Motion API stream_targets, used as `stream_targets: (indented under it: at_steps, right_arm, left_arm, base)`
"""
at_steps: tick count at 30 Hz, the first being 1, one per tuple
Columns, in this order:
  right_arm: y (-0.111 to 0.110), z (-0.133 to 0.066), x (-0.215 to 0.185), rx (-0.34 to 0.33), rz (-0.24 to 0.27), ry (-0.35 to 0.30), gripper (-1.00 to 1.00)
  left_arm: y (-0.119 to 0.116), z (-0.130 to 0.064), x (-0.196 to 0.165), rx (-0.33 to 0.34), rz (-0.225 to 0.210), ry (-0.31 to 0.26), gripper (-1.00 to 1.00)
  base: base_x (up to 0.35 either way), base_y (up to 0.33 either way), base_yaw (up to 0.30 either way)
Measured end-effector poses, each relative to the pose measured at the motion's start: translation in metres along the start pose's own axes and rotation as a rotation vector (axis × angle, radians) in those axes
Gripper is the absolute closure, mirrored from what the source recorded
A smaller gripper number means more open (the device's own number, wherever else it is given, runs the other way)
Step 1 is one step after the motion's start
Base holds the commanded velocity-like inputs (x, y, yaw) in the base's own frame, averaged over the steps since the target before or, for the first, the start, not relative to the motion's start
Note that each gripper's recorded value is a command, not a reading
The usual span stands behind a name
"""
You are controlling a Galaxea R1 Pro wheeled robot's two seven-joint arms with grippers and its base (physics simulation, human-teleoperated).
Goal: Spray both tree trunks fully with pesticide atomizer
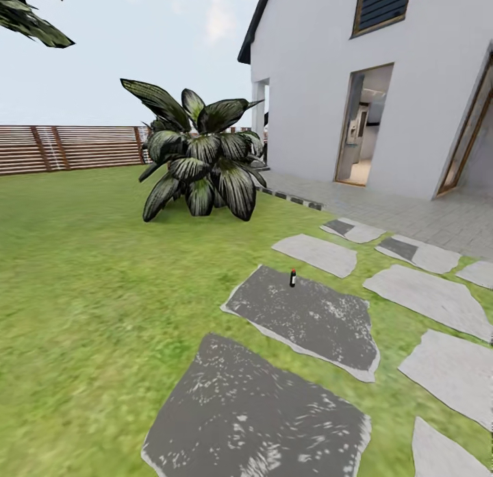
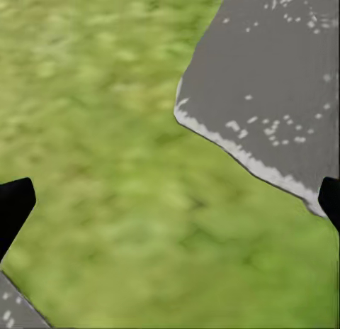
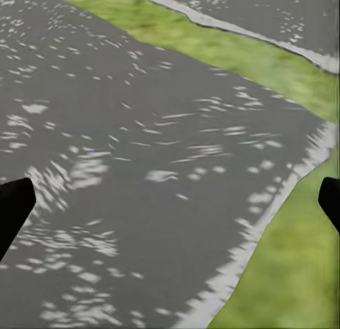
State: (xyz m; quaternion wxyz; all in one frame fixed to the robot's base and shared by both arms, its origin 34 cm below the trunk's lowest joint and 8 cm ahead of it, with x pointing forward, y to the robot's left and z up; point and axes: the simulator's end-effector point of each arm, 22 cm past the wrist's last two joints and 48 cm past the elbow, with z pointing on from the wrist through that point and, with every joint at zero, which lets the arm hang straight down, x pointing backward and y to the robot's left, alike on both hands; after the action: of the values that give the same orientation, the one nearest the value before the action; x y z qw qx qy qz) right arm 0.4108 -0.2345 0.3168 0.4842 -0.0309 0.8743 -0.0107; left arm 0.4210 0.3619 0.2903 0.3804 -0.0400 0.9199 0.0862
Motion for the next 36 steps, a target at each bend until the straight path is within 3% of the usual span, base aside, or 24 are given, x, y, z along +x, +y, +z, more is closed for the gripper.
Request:
stream_targets:
  at_steps: [12, 36]
  right_arm:
    - [0.0000, 0.0000, -0.0001, 0.000, 0.000, 0.000, -1.00]
    - [-0.0002, 0.0000, -0.0002, 0.000, 0.000, -0.001, -1.00]
  left_arm:
    - [0.0000, 0.0000, -0.0001, 0.000, 0.000, 0.000, -1.00]
    - [0.0000, -0.0001, 0.0005, 0.000, 0.000, 0.001, -1.00]
  base:
    - [0.339, 0.000, -0.242]
    - [0.339, 0.000, -0.007]
